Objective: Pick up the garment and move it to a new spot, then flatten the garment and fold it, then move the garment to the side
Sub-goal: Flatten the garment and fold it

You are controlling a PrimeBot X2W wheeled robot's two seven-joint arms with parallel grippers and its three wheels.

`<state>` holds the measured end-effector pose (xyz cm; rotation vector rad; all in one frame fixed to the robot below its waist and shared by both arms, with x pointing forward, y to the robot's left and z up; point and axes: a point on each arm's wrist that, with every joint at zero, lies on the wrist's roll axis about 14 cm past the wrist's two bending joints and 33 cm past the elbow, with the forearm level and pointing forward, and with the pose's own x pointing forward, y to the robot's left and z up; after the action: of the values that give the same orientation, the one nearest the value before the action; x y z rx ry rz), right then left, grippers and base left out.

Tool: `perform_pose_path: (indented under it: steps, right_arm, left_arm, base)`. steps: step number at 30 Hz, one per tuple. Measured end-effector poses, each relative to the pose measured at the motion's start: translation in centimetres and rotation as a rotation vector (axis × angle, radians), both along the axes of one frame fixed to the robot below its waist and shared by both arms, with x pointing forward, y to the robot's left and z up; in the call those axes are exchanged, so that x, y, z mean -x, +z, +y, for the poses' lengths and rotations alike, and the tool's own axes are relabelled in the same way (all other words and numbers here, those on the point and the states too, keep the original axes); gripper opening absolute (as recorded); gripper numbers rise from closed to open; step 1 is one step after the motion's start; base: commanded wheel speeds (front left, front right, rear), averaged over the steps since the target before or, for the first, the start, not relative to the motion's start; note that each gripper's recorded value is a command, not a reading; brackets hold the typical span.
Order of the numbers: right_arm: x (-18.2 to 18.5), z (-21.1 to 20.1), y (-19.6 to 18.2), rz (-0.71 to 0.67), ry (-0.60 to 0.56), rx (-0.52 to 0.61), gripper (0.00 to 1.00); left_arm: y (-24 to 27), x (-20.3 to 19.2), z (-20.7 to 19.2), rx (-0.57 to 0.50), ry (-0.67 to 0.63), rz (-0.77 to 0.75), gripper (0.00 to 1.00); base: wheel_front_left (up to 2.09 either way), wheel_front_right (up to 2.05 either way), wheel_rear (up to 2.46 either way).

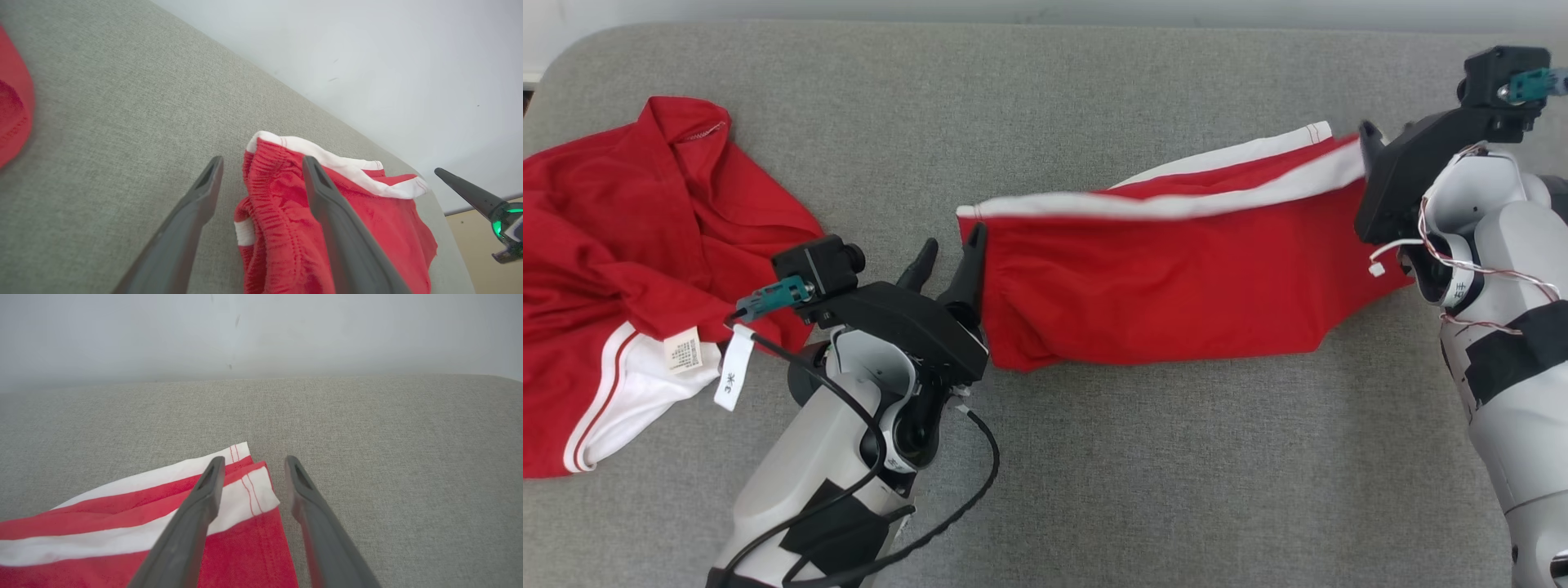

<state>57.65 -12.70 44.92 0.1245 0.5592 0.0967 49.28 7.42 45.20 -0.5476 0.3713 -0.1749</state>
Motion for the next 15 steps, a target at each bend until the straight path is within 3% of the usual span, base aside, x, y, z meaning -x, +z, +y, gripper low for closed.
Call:
perform_pose_path:
  steps: [15]
  right_arm:
    - [-0.6, -0.8, 4.0, -0.188, -0.040, -0.043, 1.00]
  left_arm:
    - [1.3, 0.1, 1.7, -0.028, 0.084, -0.070, 1.00]
  base:
    - [0.00, 0.00, 0.00]
